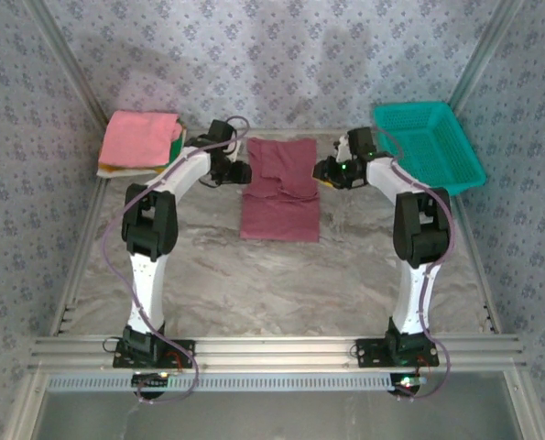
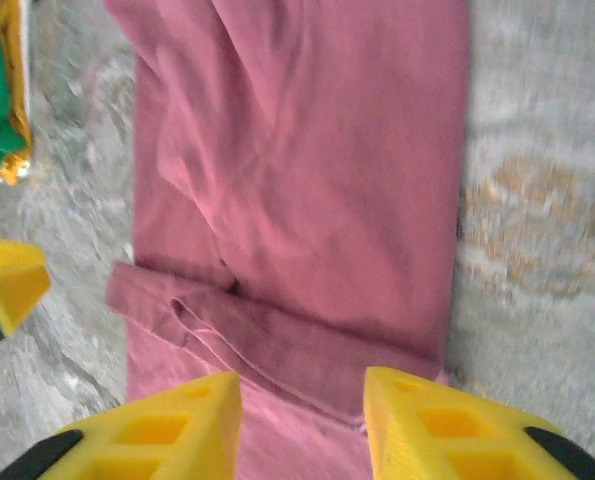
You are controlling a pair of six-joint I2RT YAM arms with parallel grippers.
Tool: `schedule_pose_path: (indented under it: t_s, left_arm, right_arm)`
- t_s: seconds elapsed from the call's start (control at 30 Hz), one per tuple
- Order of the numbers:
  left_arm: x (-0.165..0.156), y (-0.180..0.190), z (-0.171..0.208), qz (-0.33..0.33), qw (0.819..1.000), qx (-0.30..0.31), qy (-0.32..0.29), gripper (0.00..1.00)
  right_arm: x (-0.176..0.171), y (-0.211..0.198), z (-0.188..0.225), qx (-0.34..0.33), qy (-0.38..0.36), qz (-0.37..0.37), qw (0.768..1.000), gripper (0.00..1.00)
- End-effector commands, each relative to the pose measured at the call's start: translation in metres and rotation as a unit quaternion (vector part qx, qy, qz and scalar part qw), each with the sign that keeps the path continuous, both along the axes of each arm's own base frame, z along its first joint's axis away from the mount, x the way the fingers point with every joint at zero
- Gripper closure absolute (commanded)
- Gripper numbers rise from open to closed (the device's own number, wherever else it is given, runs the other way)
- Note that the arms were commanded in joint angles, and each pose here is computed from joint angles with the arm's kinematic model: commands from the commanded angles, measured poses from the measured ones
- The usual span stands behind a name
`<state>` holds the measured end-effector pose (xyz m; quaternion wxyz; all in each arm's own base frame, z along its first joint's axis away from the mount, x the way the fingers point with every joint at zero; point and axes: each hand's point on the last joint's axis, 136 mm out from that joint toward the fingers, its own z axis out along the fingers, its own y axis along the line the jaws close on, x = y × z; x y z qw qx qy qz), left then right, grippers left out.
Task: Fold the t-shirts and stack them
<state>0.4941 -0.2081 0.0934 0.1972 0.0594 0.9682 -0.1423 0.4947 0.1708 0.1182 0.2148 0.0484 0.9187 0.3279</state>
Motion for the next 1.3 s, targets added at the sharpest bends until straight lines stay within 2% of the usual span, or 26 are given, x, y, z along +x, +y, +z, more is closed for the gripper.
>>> schedule_pose_path:
  t_s: [0.0,0.03,0.1,0.17,0.2,0.23,0.3,0.37,0.5,0.7,1.1,1.27]
  left_arm:
    - [0.000,0.016,0.061,0.047,0.997,0.006,-0.067,0.46]
    - [-0.003,0.014,0.076,0.047,0.995,-0.005,-0.092,0.46]
    - [-0.020,0.007,0.087,0.036,0.993,-0.018,-0.110,0.52]
    - [-0.039,-0.006,0.084,0.010,0.993,-0.039,-0.112,0.62]
    - [-0.049,-0.015,0.079,-0.007,0.993,-0.055,-0.107,0.68]
    - [-0.058,-0.024,0.070,-0.023,0.992,-0.069,-0.098,0.77]
    - [-0.072,-0.036,0.046,-0.038,0.993,-0.078,-0.075,0.93]
    - [-0.085,-0.044,0.018,-0.047,0.995,-0.074,-0.047,1.00]
    - [-0.093,-0.057,-0.021,-0.046,0.995,-0.089,-0.008,1.00]
    - [-0.066,-0.074,-0.029,-0.054,0.995,-0.080,-0.017,1.00]
    - [-0.019,-0.066,-0.069,-0.052,0.998,-0.020,-0.012,1.00]
    - [0.018,-0.058,-0.059,-0.045,0.998,-0.013,-0.033,1.00]
  right_arm:
    - [0.010,-0.011,0.044,-0.001,-0.036,-0.011,0.999,0.56]
    - [0.004,-0.009,0.052,0.003,-0.041,-0.005,0.999,0.56]
    - [-0.013,0.003,0.058,0.013,-0.050,0.014,0.999,0.63]
    - [-0.035,0.017,0.048,0.023,-0.040,0.032,0.998,0.82]
    - [-0.047,0.025,0.040,0.031,-0.032,0.039,0.998,0.96]
    - [-0.056,0.034,0.031,0.038,-0.027,0.046,0.998,1.00]
    - [-0.072,0.047,0.012,0.034,-0.017,0.055,0.998,1.00]
    - [-0.084,0.056,-0.009,0.020,-0.008,0.058,0.998,1.00]
    - [-0.094,0.067,-0.046,0.040,0.022,0.050,0.998,1.00]
    - [-0.075,0.072,-0.060,0.031,0.023,0.041,0.998,1.00]
    - [-0.025,0.055,-0.064,0.010,-0.005,0.003,1.000,1.00]
    - [-0.003,0.050,-0.057,0.006,-0.014,0.000,1.000,1.00]
